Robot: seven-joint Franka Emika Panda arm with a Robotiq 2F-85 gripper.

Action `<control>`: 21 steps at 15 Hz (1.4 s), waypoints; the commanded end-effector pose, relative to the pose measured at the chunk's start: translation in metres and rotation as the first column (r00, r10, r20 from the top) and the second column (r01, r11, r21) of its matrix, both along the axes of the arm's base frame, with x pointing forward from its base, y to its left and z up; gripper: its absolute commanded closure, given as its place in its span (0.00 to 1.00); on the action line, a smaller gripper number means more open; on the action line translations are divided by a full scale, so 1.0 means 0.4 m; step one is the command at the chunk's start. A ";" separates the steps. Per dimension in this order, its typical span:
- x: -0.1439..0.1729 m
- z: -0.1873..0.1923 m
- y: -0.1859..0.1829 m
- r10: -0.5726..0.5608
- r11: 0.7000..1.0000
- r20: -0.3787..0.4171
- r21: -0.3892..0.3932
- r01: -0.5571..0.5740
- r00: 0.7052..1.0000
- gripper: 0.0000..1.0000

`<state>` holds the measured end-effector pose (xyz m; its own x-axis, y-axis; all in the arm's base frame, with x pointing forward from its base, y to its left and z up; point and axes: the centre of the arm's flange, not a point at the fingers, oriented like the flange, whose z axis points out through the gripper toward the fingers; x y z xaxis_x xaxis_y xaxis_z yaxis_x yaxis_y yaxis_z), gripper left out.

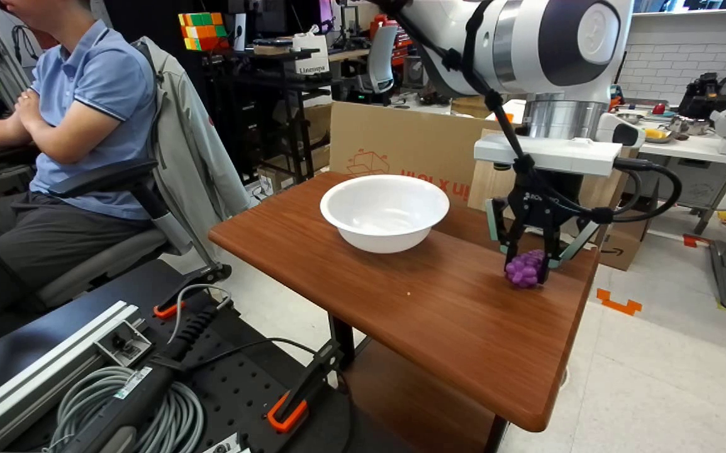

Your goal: Pick up the object from the table and put it in the cup

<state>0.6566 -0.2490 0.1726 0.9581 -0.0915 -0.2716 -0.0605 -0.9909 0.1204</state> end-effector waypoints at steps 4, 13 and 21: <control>-0.092 0.108 0.020 -0.019 1.000 0.158 0.012 0.017 0.987 0.82; -0.233 0.251 0.207 0.230 0.961 0.393 0.052 -0.271 0.890 0.82; -0.428 0.222 0.492 0.487 0.818 0.474 0.048 -0.574 0.734 0.82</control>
